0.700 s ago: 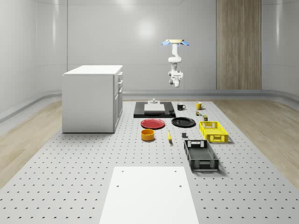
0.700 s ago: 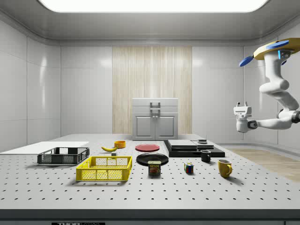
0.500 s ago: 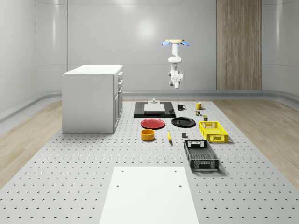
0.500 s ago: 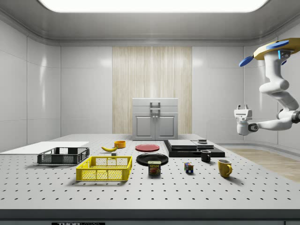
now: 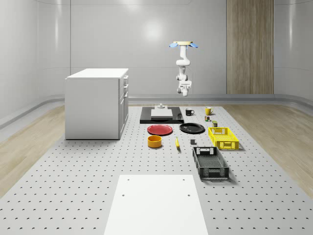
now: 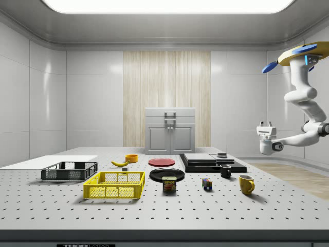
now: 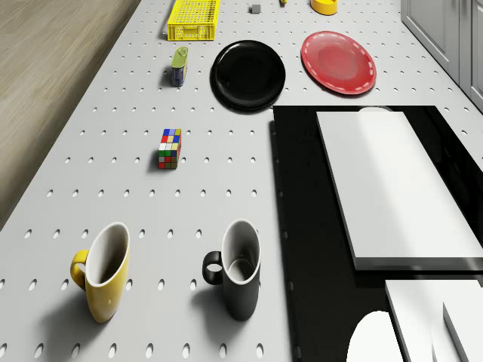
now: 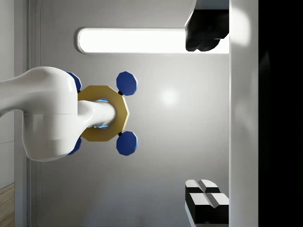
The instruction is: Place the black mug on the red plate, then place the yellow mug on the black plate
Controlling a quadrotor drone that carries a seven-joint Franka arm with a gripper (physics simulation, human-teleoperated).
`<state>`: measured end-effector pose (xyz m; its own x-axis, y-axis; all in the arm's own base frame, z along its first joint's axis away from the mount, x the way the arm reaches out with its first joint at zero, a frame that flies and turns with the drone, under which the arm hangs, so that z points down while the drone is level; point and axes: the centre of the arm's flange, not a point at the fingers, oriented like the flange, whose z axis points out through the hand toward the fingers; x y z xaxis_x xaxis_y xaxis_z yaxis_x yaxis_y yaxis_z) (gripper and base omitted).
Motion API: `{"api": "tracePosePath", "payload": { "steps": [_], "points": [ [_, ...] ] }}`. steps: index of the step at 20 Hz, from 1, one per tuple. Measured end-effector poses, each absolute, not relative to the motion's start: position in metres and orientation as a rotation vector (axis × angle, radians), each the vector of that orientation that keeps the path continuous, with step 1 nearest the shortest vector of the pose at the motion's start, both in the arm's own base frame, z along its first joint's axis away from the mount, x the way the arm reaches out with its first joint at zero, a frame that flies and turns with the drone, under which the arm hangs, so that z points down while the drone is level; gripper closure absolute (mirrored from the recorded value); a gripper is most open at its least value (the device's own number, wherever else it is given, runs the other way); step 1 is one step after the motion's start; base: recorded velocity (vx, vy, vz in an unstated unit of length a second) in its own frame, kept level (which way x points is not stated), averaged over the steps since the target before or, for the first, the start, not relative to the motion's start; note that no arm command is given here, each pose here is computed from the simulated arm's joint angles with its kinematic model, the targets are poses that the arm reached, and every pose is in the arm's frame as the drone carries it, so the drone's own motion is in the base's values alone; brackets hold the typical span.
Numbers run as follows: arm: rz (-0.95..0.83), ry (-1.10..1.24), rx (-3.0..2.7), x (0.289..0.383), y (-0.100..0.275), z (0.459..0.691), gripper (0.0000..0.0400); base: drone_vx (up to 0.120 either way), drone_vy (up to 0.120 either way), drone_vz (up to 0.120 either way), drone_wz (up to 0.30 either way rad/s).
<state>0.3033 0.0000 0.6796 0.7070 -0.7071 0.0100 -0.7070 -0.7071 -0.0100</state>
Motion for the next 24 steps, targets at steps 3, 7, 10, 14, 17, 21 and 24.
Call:
{"api": "tracePosePath", "payload": {
  "steps": [3, 7, 10, 14, 17, 21, 24],
  "points": [
    [-0.024, 1.200, -2.897, 0.3036, 0.000, 0.686, 0.0000, 0.120, 0.000, 0.000, 0.000],
    [-0.028, 1.199, -2.896, 0.3038, 0.000, 0.690, 0.0000, 0.120, -0.030, 0.000, 0.000],
    [-0.032, 1.199, -2.895, 0.3037, 0.000, 0.691, 0.0000, 0.053, -0.053, 0.000, 0.000],
    [-0.036, 1.199, -2.894, 0.3035, 0.000, 0.692, 0.0000, 0.120, 0.000, 0.000, 0.000],
    [-0.040, 1.198, -2.893, 0.3033, 0.000, 0.692, 0.0000, 0.120, 0.000, 0.000, 0.000],
    [-0.045, 1.198, -2.893, 0.3030, 0.000, 0.692, 0.0000, 0.120, 0.000, 0.000, 0.000],
    [-0.048, 1.198, -2.893, 0.3028, 0.000, 0.692, 0.0000, 0.120, 0.000, 0.000, 0.000]
  ]
}}
